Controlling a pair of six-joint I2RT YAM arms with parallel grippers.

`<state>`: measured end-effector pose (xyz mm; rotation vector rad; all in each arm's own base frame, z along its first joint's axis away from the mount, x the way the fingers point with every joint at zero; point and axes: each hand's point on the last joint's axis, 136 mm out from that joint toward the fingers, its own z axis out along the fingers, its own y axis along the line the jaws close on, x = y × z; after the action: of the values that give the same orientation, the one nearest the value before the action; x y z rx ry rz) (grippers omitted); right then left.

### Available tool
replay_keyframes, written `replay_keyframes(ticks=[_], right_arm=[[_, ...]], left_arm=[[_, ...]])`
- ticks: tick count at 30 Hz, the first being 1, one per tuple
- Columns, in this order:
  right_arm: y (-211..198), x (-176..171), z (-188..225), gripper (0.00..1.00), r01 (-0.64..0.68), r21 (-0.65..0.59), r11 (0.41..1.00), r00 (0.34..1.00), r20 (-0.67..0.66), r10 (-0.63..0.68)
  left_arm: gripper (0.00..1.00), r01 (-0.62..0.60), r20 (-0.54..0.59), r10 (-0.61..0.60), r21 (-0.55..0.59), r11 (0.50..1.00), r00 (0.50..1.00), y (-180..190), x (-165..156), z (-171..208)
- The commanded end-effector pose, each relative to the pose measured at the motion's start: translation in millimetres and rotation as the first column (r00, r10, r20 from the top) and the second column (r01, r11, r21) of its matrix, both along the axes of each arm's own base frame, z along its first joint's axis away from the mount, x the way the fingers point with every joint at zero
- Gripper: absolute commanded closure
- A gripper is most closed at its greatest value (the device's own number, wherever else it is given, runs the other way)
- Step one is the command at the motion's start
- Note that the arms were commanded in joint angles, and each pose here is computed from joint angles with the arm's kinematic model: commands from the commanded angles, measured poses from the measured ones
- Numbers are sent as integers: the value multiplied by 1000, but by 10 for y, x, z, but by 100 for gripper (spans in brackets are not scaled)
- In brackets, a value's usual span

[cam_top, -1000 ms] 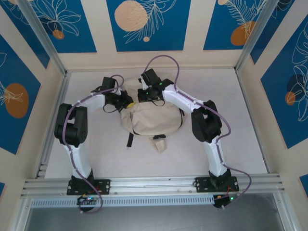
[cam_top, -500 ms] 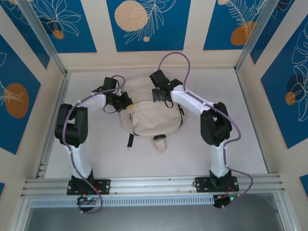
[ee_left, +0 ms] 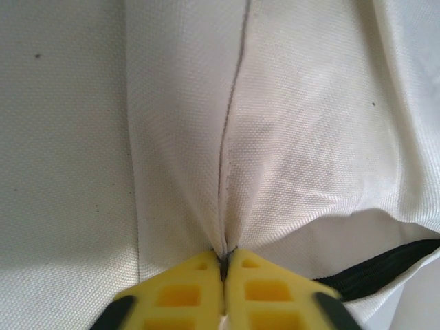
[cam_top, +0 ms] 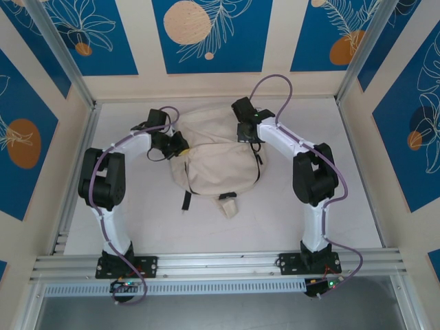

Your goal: Pack books, pencil case, and school supplies into a backpack

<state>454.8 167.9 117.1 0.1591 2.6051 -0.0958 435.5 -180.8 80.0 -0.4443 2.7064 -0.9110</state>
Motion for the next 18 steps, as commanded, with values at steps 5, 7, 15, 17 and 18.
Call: replay_keyframes(ticks=[5, 7, 15, 17, 18], right_arm=[[-87, -146, 963, 33, -79, 168, 983, 974, 222, 41], [-231, -205, 1163, 18, -80, 191, 978, 958, 287, 22], [-1288, -514, 1393, 1, 115, 32, 993, 863, 492, -115], [-1495, -584, 1325, 0, 166, 30, 986, 851, 500, -159], [-1605, -626, 1281, 0, 197, 33, 980, 847, 498, -187]], left_arm=[[32, -119, 148, 82, 268, 956, 986, 655, -48, 744], [20, -172, 192, 111, 340, 924, 975, 856, -103, 915], [0, -480, 407, 280, 562, 674, 869, 1882, -465, 1240], [0, -542, 467, 296, 589, 599, 833, 2087, -573, 1259], [0, -573, 499, 299, 599, 559, 813, 2190, -622, 1264]])
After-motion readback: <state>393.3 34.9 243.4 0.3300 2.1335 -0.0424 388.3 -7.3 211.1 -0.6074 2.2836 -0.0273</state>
